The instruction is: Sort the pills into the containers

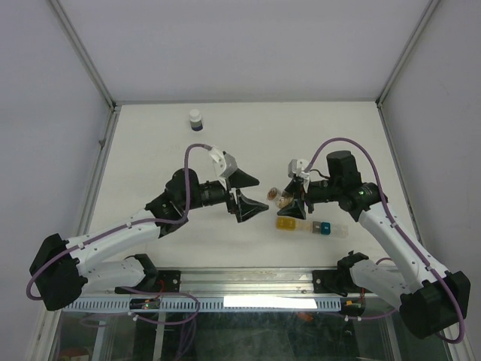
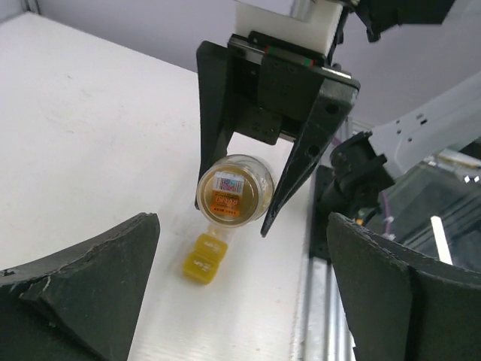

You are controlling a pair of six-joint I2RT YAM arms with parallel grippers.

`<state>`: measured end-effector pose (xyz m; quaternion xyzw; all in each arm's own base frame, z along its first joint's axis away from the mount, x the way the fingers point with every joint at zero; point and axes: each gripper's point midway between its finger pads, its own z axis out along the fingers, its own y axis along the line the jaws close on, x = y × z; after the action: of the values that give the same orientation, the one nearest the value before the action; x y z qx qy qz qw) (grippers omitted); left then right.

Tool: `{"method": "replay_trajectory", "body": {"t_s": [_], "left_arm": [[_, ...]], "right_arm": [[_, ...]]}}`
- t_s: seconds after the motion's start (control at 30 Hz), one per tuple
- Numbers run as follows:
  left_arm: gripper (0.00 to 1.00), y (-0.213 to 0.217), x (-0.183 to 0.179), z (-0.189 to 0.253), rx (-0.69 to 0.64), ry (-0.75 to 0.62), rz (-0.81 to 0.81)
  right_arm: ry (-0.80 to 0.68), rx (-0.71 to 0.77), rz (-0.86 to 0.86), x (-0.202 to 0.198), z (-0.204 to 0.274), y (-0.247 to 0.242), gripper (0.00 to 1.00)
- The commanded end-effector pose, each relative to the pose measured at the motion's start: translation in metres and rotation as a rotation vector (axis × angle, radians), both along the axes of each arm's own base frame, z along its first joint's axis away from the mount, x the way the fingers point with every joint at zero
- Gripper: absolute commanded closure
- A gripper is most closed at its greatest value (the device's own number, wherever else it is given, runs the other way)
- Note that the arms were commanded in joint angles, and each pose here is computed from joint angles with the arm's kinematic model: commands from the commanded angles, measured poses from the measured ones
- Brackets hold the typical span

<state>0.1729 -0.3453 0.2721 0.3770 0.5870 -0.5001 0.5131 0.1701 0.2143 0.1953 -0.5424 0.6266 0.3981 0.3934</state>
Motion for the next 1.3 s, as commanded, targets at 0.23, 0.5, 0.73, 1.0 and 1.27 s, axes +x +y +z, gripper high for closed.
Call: {"method": "replay_trajectory", "body": {"t_s": [0.23,0.5,0.73,1.0,1.27], "left_arm": [[0.14,-0.014,0.023,0.023,-0.016,0.333,0.189],[0.27,-0.036,0.013,0.020,0.027,0.349,0.097],[0.53,-0.047,0.001,0.012,0.059,0.364,0.008],[0.74,-0.052,-0.022,-0.002,0.131,0.184,-0.198],[0.47,-0.044,-0.048,-0.018,0.166,-0.423,-0.547]], "right_arm": [[-0.062,0.040,0.006,0.007,0.019,0.004,1.00],[-0.062,0.040,0.005,0.007,0.019,0.004,1.00],[-0.061,0.042,0.007,0.007,0.019,0.004,1.00],[-0.061,0.043,0.008,0.006,0.020,0.004,1.00],[-0.066,0.046,0.008,0.006,0.021,0.004,1.00]]}}
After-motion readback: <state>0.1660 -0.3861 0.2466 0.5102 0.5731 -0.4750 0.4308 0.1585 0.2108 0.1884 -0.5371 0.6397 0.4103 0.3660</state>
